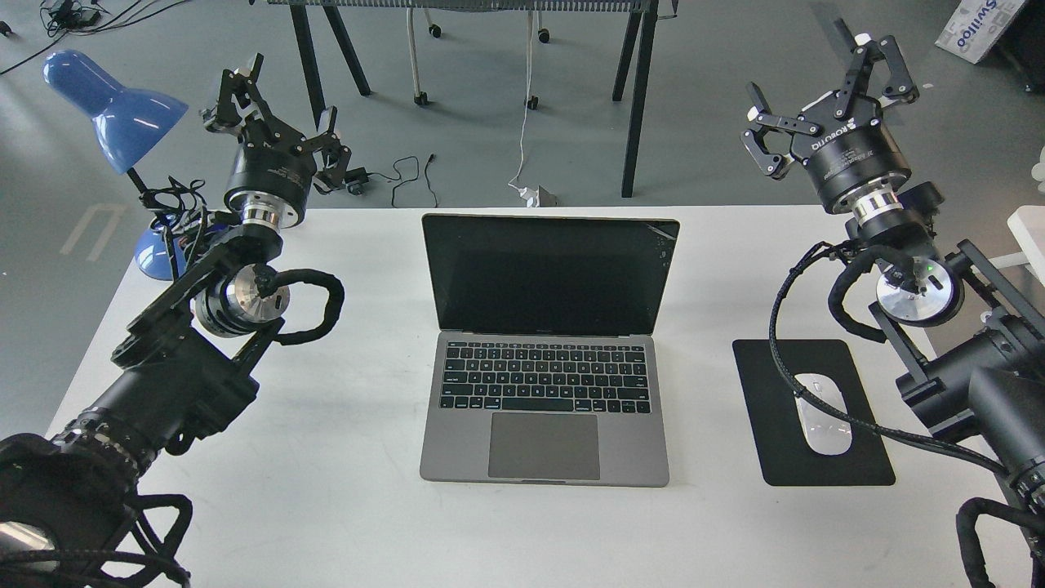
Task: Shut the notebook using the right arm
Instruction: 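Raise the right gripper up and away from the mouse pad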
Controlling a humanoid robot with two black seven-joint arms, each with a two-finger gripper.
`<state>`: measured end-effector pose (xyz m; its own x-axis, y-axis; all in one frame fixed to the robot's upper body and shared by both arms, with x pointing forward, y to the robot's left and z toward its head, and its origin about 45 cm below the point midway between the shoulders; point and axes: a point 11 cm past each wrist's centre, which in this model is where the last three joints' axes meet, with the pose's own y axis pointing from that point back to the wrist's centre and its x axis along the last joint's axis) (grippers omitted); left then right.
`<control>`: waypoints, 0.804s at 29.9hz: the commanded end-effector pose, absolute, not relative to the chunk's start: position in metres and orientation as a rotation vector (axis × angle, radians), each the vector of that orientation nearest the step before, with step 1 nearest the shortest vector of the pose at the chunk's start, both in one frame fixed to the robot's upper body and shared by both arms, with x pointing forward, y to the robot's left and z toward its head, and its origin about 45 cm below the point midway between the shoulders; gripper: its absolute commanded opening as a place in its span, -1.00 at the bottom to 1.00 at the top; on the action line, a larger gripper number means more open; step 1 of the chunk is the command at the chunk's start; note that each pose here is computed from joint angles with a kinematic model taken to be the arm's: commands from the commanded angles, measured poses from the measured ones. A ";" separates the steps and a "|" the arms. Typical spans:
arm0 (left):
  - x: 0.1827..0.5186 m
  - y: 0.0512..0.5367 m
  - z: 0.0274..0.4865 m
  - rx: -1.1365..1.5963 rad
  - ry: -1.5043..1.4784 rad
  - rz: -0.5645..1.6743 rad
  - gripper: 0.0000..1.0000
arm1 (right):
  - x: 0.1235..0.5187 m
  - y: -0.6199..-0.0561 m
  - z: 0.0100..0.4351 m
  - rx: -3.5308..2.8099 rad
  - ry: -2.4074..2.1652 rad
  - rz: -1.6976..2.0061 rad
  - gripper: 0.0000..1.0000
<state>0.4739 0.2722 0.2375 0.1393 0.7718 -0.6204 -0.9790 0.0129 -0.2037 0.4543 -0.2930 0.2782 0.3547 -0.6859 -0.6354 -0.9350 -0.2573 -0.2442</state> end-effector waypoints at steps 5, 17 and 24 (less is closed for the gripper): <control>0.474 0.271 0.237 -0.664 0.375 1.436 1.00 | 0.454 -0.293 0.278 -2.027 1.403 0.549 1.00; 0.474 0.273 0.237 -0.667 0.377 1.436 1.00 | 0.474 -0.272 0.315 -2.347 1.488 0.352 1.00; 0.474 0.273 0.237 -0.668 0.378 1.436 1.00 | 0.488 -0.239 0.347 -2.664 1.520 -0.007 1.00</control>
